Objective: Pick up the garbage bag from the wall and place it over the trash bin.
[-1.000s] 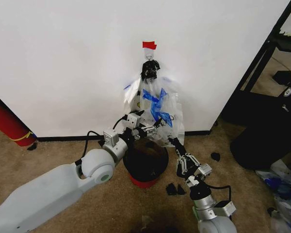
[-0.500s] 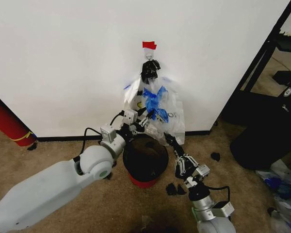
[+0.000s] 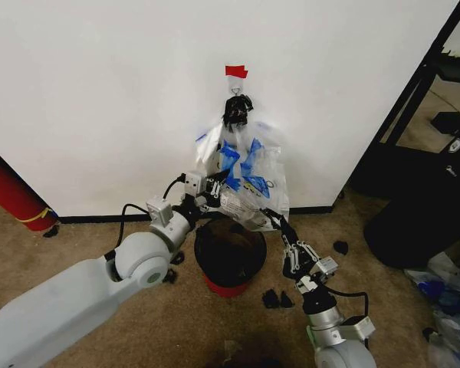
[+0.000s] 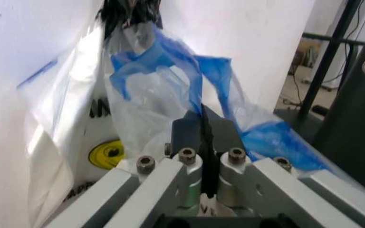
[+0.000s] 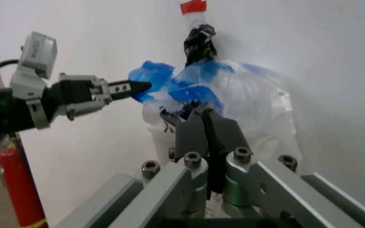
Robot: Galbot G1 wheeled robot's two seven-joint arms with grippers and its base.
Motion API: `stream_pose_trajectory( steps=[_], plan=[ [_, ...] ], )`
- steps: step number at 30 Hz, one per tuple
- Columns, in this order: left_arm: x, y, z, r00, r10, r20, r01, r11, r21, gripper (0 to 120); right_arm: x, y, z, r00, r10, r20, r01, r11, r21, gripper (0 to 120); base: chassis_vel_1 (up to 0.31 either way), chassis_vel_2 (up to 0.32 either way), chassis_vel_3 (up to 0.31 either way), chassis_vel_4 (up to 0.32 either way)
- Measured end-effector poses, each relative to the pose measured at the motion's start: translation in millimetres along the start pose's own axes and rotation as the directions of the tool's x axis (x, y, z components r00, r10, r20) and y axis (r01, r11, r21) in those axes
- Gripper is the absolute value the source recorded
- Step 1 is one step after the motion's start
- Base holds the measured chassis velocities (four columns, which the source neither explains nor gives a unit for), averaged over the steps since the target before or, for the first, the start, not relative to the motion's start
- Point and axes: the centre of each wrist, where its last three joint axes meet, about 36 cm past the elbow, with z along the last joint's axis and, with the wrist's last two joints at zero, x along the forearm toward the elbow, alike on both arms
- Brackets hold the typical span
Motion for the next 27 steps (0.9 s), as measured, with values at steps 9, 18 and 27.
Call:
stream_pose_trajectory(
  steps=[9,18,27],
  plan=[
    [2,-12,-5,1.0,-0.004,0.03,0.003,0.999,0.038,0,14,-26,-24,0.988,-0.006,-0.153,0.037,0.979,0.203,16,0.0,0.0,0.0,0.0],
    [15,-11,-18,0.997,-0.039,0.062,0.036,0.998,0.054,0,8,-57,-57,0.979,-0.012,-0.203,0.08,0.94,0.332,47,0.0,0.0,0.0,0.0],
    [10,-30,-9,1.0,0.008,0.03,-0.01,0.996,0.084,0,-52,-82,-95,0.975,-0.054,-0.216,0.143,0.895,0.422,79,0.0,0.0,0.0,0.0]
  ],
)
